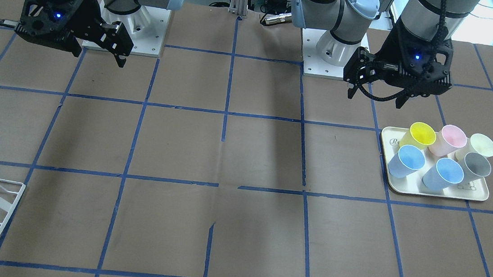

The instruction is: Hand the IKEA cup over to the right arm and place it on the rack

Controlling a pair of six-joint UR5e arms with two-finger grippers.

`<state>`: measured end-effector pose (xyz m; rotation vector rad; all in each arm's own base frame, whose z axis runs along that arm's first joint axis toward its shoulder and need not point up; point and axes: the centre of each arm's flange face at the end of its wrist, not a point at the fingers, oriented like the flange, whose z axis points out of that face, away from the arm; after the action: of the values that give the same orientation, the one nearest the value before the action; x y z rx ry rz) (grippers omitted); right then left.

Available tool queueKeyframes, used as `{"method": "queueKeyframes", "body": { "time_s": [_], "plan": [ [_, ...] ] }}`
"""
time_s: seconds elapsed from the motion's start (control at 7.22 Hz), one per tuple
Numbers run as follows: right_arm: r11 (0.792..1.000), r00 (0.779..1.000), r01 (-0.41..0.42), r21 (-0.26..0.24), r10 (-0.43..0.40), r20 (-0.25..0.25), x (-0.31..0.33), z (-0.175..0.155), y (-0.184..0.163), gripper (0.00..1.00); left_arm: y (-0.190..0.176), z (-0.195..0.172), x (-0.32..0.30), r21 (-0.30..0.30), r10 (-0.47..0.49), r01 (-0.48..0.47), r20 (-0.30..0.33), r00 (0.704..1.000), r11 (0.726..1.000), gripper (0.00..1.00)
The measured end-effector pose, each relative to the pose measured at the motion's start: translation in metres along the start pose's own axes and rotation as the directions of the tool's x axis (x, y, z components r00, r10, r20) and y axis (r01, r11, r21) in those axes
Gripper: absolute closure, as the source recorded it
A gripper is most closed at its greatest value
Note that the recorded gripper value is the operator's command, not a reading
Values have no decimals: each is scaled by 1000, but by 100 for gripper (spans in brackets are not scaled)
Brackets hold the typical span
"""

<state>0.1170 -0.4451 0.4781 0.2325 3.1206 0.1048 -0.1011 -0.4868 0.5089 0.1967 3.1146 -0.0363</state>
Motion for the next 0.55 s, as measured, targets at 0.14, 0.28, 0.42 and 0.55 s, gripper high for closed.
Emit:
{"method": "queueKeyframes", "body": {
  "time_s": [0.14, 0.28, 0.42, 0.55],
  "plan": [
    [1000, 1000, 1, 5, -1, 2, 0, -3, 1, 0, 0, 0, 0, 0, 0, 0, 0, 1000, 1000, 0],
    [1000, 1000, 1, 9, -1, 5, 0, -5, 1, 0, 0, 0, 0, 0, 0, 0, 0, 1000, 1000, 0],
    [1000, 1000, 2, 10, -2, 7, -1, -6, 1, 0, 0, 0, 0, 0, 0, 0, 0, 1000, 1000, 0],
    [1000, 1000, 2, 10, -2, 8, -1, -6, 1, 0, 0, 1, 0, -1, 0, 0, 0, 1000, 1000, 0]
  ]
}}
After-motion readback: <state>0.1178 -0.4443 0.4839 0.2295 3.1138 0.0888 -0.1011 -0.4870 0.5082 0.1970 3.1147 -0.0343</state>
